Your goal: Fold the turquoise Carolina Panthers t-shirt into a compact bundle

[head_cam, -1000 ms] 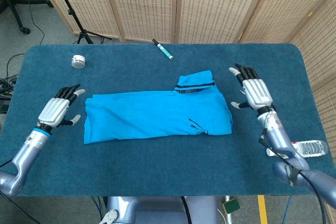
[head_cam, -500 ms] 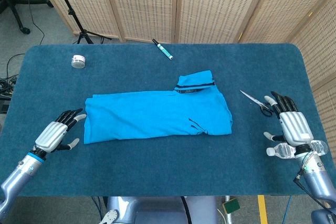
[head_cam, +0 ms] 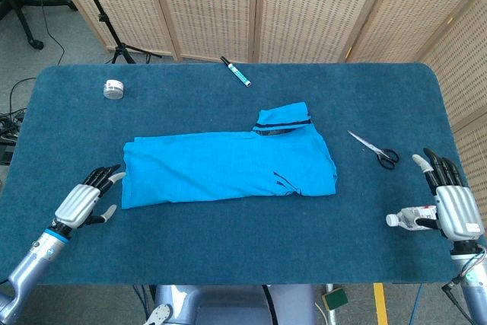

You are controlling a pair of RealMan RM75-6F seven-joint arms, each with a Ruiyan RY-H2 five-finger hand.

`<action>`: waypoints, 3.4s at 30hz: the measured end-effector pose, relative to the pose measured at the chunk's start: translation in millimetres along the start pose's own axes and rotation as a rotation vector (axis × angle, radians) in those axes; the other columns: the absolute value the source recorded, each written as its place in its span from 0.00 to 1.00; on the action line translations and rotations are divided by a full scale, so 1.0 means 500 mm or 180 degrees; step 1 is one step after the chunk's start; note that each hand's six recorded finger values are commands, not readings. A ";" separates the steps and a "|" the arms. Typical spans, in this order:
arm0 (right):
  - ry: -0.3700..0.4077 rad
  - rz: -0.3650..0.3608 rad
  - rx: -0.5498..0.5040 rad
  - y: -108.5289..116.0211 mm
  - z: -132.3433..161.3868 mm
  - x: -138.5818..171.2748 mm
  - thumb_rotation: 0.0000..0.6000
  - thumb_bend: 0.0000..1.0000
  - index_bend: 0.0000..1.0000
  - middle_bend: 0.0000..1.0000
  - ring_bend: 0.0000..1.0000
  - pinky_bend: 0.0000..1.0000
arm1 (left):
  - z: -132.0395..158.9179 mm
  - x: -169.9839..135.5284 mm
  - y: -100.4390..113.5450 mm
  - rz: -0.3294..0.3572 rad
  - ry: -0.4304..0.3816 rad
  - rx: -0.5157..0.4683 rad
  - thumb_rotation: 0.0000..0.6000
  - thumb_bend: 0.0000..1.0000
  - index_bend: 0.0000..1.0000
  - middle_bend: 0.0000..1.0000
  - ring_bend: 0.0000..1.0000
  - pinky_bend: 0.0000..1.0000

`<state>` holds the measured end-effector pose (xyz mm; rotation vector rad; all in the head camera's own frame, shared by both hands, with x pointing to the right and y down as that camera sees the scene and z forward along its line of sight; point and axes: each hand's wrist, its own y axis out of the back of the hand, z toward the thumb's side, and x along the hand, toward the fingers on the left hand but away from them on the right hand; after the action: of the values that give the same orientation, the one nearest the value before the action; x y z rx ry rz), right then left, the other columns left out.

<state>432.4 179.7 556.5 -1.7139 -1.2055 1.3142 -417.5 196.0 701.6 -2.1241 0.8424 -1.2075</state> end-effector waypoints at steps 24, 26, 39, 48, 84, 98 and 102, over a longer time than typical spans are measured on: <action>0.0090 -0.0104 0.0164 -0.008 -0.003 0.010 1.00 0.00 0.00 0.00 0.00 0.02 | 0.001 0.013 -0.072 -0.0001 0.0029 -0.0020 1.00 0.42 0.08 0.00 0.00 0.00; 0.0090 -0.0089 0.0154 -0.010 -0.002 0.011 1.00 0.00 0.00 0.00 0.00 0.02 | 0.005 0.017 -0.076 0.0013 0.0015 -0.0020 1.00 0.42 0.08 0.00 0.00 0.00; 0.0081 -0.0071 0.0153 -0.011 -0.004 0.011 1.00 0.00 0.00 0.00 0.00 0.02 | 0.003 0.031 -0.090 0.0018 0.0042 0.0053 1.00 0.42 0.08 0.00 0.00 0.00; 0.0077 -0.0069 0.0156 -0.012 -0.004 0.011 1.00 0.00 0.00 0.00 0.00 0.02 | -0.007 0.044 -0.088 0.0040 0.0125 0.0074 1.00 0.42 0.08 0.00 0.00 0.00; 0.0061 -0.0054 0.0159 -0.013 -0.006 0.010 1.00 0.00 0.00 0.00 0.00 0.02 | -0.006 0.064 -0.075 0.0081 0.0115 0.0148 1.00 0.43 0.16 0.00 0.00 0.00; 0.0058 -0.0047 0.0157 -0.012 -0.007 0.010 1.00 0.00 0.02 0.00 0.00 0.02 | 0.002 0.077 -0.071 0.0110 0.0085 0.0191 1.00 0.44 0.51 0.00 0.00 0.00; 0.0059 -0.0044 0.0155 -0.013 -0.007 0.010 1.00 0.00 0.02 0.00 0.00 0.02 | -0.001 0.079 -0.065 0.0143 0.0107 0.0178 1.00 0.45 0.58 0.00 0.00 0.00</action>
<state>434.4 186.8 561.4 -1.6770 -1.1635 1.3062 -394.1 188.1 746.4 -2.0350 0.8567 -1.2325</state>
